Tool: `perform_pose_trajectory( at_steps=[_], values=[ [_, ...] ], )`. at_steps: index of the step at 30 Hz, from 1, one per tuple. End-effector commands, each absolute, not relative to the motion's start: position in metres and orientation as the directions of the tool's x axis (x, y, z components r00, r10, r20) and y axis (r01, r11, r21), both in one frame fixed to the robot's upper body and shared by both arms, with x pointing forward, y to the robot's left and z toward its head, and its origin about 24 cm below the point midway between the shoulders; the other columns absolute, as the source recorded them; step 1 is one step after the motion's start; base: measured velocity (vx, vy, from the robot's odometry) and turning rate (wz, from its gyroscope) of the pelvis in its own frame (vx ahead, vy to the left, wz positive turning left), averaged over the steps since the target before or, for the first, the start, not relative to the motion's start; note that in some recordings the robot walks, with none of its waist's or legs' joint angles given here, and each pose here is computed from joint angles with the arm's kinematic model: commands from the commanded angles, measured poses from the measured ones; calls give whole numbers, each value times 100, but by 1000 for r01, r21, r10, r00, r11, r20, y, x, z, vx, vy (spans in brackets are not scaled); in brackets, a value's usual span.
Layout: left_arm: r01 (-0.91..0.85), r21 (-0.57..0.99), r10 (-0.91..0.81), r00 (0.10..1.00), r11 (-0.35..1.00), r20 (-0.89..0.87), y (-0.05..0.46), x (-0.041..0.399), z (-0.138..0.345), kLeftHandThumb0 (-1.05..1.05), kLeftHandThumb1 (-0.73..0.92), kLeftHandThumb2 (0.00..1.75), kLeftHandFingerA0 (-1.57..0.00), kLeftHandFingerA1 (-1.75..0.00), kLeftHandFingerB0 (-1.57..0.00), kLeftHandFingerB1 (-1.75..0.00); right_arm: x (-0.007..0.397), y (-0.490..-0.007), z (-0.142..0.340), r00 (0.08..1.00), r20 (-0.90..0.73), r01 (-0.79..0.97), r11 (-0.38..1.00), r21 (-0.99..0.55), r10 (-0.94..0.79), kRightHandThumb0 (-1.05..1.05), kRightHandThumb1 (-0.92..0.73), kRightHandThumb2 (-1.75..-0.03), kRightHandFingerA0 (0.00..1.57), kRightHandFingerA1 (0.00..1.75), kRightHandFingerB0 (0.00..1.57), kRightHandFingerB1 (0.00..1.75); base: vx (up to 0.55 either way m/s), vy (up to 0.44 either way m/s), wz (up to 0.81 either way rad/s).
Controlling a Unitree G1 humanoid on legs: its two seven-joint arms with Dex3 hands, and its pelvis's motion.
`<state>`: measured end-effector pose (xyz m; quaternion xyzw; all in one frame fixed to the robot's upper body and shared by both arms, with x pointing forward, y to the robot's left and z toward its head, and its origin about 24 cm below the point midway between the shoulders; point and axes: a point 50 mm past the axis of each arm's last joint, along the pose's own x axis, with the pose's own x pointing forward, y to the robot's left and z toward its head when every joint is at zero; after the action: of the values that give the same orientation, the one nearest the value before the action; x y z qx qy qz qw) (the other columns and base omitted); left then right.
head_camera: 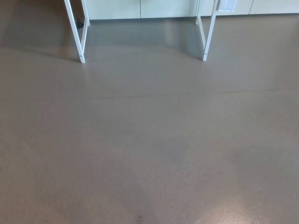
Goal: The robot walk towards a table in front and uses its left hand to pick up the pot from the base and pour water to the cup on the right hand side
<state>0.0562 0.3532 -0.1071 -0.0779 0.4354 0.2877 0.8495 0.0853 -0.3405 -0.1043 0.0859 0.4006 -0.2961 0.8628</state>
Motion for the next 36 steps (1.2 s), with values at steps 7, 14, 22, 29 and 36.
perform_pose_trajectory(
  at_steps=[7, 14, 22, 29, 36],
  values=[
    [-621, -18, 402, 529, 784, -747, 362, 55, -99, -3, 50, 54, -64, -42, -40, -36, 71, -343, -107, 516, -752, 690, 719, 81, -410, -8, -52, -55, 59, 50, 35, 39, 0, 0, 0],
    [-637, -28, 403, 521, 770, -753, 363, 58, -100, -2, 53, 54, -61, -41, -41, -37, 69, -342, -106, 520, -751, 689, 719, 88, -407, -11, -49, -54, 57, 50, 35, 38, 0, 0, 0],
    [-639, -32, 408, 528, 768, -745, 365, 62, -99, -5, 49, 54, -72, -44, -42, -37, 74, -343, -105, 520, -751, 690, 718, 89, -407, -9, -53, -55, 59, 50, 35, 38, 34, -18, 6],
    [-635, -48, 398, 540, 771, -742, 364, 65, -98, -7, 49, 54, -63, -42, -44, -37, 74, -344, -104, 528, -746, 674, 734, 78, -405, -9, -54, -54, 56, 47, 33, 36, 74, 137, -14],
    [-616, -29, 393, 537, 787, -746, 360, 67, -101, -6, 51, 54, -67, -43, -40, -36, 73, -346, -105, 525, -745, 678, 731, 76, -411, -8, -53, -54, 59, 50, 34, 37, 288, 210, -6]
  ],
)
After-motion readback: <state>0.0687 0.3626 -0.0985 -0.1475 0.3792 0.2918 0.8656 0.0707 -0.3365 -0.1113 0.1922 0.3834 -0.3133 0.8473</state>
